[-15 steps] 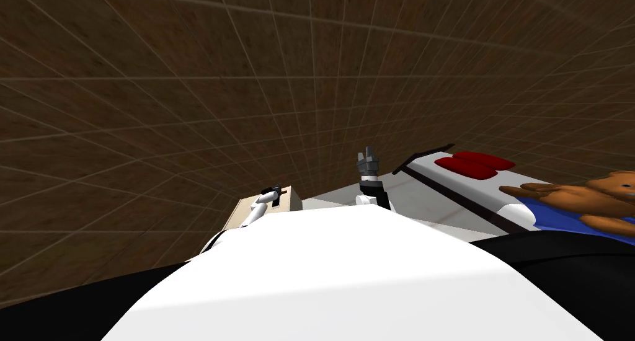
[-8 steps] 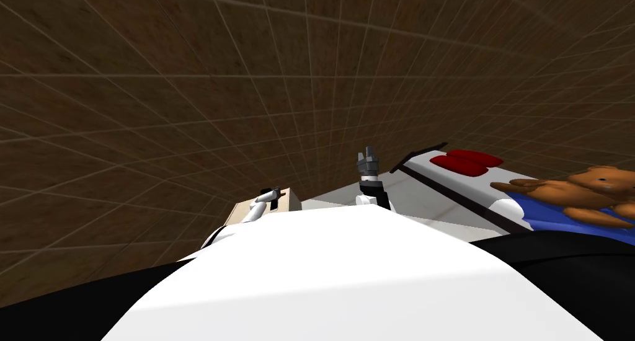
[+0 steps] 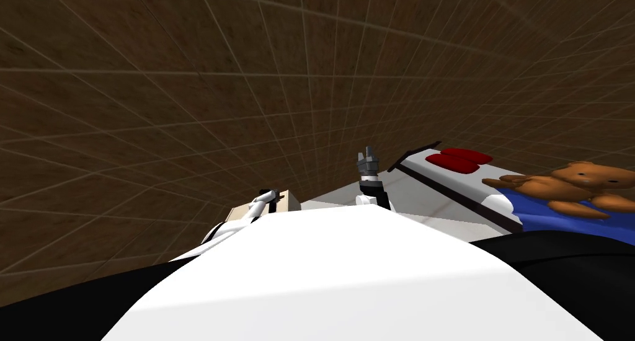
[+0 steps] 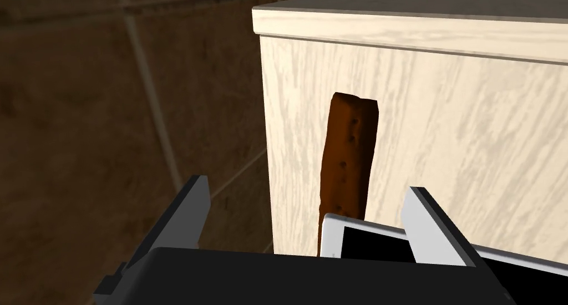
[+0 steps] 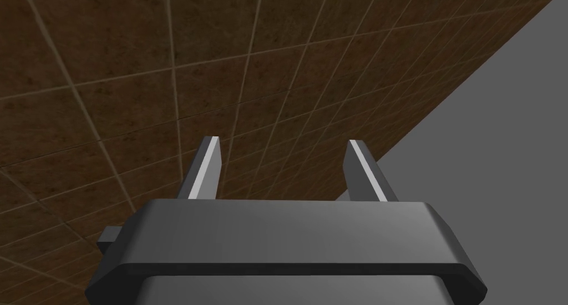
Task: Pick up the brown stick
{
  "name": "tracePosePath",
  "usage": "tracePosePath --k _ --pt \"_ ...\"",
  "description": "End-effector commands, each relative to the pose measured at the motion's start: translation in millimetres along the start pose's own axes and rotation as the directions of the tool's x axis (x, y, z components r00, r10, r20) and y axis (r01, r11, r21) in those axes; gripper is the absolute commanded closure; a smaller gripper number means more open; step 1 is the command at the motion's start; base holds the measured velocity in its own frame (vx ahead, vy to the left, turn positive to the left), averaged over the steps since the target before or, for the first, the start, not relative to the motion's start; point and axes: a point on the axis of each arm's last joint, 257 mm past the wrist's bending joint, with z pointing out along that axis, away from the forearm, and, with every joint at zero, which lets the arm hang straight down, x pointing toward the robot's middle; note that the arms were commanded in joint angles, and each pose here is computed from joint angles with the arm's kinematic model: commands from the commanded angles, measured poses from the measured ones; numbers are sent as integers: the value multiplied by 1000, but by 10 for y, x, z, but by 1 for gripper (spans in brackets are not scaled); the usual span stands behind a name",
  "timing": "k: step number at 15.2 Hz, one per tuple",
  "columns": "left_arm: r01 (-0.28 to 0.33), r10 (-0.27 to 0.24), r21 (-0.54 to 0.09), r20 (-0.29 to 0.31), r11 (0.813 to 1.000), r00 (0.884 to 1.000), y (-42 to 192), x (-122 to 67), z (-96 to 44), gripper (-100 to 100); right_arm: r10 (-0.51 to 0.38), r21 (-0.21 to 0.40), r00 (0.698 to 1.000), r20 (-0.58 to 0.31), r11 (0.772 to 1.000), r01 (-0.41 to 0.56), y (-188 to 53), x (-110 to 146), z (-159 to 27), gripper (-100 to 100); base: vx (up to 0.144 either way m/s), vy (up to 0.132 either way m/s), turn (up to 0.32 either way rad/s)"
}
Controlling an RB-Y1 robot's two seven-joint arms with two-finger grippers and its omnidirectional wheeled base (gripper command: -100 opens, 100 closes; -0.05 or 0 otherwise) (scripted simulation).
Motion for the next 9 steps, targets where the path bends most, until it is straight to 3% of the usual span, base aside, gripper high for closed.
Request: tracePosePath --k 1,5,9 --pt "14 -14 -41 -3 999 1000 107 -20 18 -100 0 0 1000 0 1000 0 0 0 0 0 33 12 -39" --pt "48 -49 -145 -1 988 999 416 -94 23 -100 0 0 1000 0 1000 0 0 0 0 0 41 26 -86" --pt "61 -62 -183 0 981 998 522 -120 12 -100 0 0 1000 0 1000 0 0 0 0 0 32 30 -34"
